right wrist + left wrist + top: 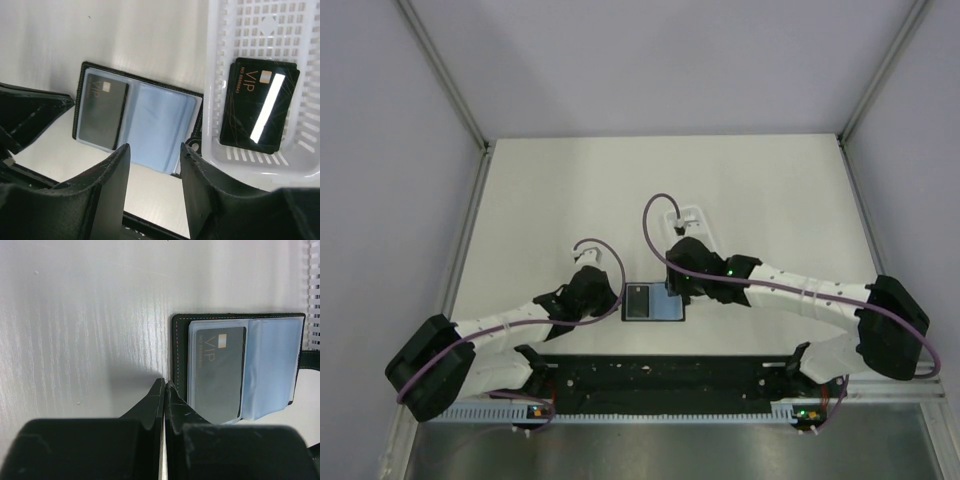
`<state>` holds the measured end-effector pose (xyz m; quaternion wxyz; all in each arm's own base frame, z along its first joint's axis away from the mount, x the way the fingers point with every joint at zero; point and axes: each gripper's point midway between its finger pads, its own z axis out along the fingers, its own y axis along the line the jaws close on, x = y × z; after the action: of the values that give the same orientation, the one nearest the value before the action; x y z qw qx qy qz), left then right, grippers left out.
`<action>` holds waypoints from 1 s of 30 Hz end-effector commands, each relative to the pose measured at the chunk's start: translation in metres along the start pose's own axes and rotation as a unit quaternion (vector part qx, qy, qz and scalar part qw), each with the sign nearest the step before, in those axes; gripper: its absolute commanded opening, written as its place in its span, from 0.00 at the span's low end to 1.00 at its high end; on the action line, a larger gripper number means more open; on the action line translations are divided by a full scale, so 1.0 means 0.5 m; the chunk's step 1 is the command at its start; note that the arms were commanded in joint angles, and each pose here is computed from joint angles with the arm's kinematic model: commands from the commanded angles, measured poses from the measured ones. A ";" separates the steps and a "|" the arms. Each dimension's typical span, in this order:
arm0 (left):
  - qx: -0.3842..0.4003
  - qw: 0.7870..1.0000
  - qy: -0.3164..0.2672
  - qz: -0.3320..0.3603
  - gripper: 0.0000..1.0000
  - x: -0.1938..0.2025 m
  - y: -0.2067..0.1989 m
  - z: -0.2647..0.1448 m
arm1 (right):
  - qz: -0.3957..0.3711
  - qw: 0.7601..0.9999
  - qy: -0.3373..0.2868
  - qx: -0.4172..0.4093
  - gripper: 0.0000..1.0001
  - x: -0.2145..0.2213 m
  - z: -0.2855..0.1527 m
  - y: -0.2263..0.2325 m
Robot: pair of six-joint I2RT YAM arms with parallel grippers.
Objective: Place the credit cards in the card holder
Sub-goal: Close the card holder at the center of the board.
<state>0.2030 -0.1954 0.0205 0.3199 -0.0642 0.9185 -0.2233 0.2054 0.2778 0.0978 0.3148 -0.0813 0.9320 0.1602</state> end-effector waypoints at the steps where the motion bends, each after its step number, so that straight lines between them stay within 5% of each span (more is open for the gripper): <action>1: -0.031 0.999 0.031 0.012 0.00 0.038 0.040 -0.003 | -0.007 0.999 -0.017 -0.037 0.44 -0.016 0.004 0.039; 21: -0.032 0.999 0.033 0.010 0.00 0.041 0.042 0.000 | 0.007 0.992 0.043 0.118 0.54 0.027 0.046 -0.077; 30: -0.031 0.999 0.032 0.011 0.00 0.041 0.042 -0.002 | -0.001 0.994 0.061 0.092 0.44 0.037 0.054 -0.050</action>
<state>0.2030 -0.1955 0.0206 0.3198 -0.0654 0.9183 -0.2239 0.2068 0.2516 0.0498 0.2566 -0.0591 0.9630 0.0566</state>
